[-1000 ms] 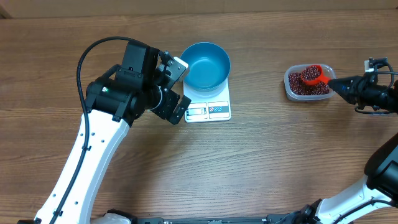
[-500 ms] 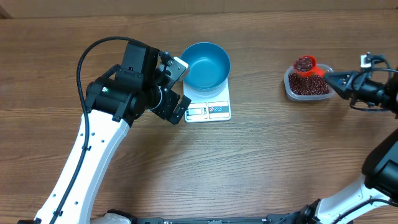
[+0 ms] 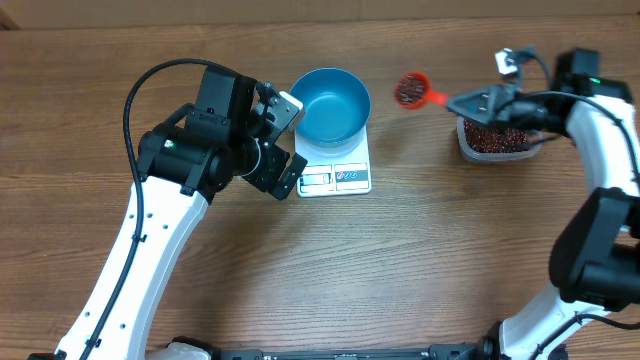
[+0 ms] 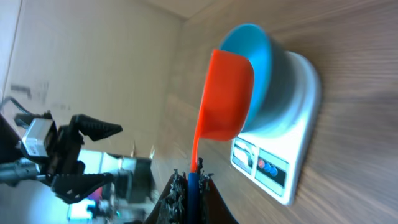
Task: Scoop item into bowl and weigh 150g on scale
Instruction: 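Carry the filled cup left with the right gripper over the teal bowl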
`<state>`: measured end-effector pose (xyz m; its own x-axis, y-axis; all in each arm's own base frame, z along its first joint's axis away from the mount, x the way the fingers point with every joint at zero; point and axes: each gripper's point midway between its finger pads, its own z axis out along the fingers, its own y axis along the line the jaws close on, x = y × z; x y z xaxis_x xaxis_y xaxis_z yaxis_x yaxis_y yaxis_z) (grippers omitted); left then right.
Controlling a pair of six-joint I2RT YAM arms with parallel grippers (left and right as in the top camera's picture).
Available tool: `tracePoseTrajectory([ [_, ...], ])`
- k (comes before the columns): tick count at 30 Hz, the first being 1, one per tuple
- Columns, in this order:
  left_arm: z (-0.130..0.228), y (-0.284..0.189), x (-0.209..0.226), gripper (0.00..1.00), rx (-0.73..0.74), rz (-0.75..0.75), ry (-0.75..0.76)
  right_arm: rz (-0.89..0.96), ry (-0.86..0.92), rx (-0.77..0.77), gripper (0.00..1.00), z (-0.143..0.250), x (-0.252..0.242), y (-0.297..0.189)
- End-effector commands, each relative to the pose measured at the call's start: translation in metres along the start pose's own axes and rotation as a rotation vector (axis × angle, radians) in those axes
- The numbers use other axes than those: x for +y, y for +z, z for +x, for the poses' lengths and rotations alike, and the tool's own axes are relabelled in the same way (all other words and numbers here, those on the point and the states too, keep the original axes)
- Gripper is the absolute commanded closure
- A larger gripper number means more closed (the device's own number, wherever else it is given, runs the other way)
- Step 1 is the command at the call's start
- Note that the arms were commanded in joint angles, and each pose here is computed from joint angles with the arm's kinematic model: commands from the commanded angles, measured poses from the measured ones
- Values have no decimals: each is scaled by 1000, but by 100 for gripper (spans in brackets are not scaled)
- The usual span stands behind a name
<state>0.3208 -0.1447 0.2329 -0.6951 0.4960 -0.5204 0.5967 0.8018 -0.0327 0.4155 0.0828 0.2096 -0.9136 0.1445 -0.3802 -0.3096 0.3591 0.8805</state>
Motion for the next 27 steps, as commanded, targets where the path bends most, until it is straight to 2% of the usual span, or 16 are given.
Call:
tracePoseTrajectory([
  [1, -6, -6, -5, 0, -26, 12, 36, -44, -50, 34, 96, -6, 41, 25],
  [13, -6, -6, -5, 0, -25, 12, 36, 220, -158, 83, 96, -3, 35, 113],
  [18, -6, -6, -5, 0, -25, 12, 36, 379, -192, 68, 96, -7, 26, 120],
  [27, -6, -6, -5, 0, -26, 12, 36, 507, -235, 63, 96, -12, 33, 121],
])
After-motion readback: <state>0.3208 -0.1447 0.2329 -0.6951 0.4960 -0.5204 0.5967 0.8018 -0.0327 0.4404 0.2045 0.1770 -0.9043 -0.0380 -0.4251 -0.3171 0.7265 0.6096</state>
